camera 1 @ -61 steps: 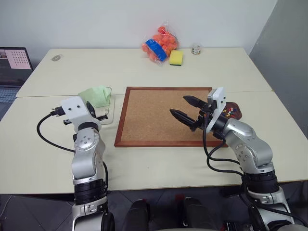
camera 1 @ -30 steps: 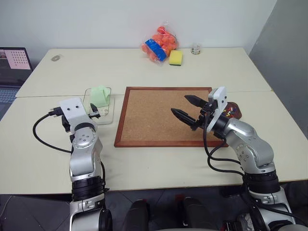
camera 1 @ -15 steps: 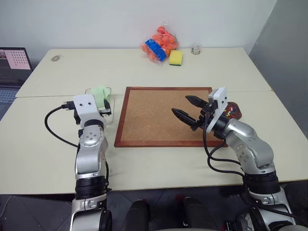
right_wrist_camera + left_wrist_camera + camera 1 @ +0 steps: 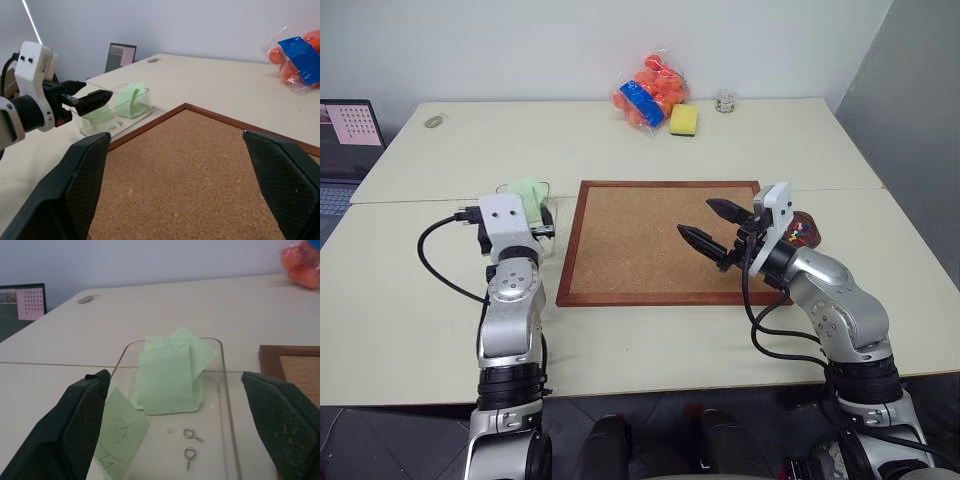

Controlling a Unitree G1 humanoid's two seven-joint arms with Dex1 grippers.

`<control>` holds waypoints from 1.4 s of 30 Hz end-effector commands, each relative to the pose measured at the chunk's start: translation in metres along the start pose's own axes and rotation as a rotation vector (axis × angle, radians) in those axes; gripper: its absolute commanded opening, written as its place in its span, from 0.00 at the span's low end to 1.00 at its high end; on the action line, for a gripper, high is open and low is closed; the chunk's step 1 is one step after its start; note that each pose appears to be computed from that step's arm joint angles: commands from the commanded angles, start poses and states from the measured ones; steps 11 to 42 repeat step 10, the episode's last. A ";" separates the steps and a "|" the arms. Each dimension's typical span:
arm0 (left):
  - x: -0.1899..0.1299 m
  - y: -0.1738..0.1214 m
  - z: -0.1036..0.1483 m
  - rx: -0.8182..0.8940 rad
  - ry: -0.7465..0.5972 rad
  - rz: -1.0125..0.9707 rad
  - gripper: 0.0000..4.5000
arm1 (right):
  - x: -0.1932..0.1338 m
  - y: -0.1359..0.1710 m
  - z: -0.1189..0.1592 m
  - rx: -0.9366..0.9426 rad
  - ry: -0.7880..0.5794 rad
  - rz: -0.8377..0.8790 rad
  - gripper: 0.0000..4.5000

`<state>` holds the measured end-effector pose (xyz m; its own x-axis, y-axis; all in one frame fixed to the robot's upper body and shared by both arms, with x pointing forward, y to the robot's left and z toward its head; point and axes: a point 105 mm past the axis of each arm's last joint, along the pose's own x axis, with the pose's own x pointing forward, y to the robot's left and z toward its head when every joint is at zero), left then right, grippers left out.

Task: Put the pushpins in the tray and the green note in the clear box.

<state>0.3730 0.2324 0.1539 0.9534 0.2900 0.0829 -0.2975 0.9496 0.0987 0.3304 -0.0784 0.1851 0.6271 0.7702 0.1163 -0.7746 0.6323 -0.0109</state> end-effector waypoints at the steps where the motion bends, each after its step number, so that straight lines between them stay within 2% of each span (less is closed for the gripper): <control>1: -0.009 -0.026 0.023 -0.038 -0.075 -0.146 0.99 | -0.007 -0.007 0.014 -0.092 -0.027 -0.073 1.00; 6: -0.038 -0.068 0.016 -0.120 -0.028 -0.408 0.99 | -0.023 -0.035 -0.002 -0.149 0.037 -0.359 1.00; 10: -0.060 -0.075 0.002 -0.145 0.019 -0.455 0.99 | -0.038 -0.037 -0.023 -0.161 0.104 -0.515 1.00; 42: -0.060 -0.075 0.002 -0.145 0.019 -0.455 0.99 | -0.038 -0.037 -0.023 -0.161 0.104 -0.515 1.00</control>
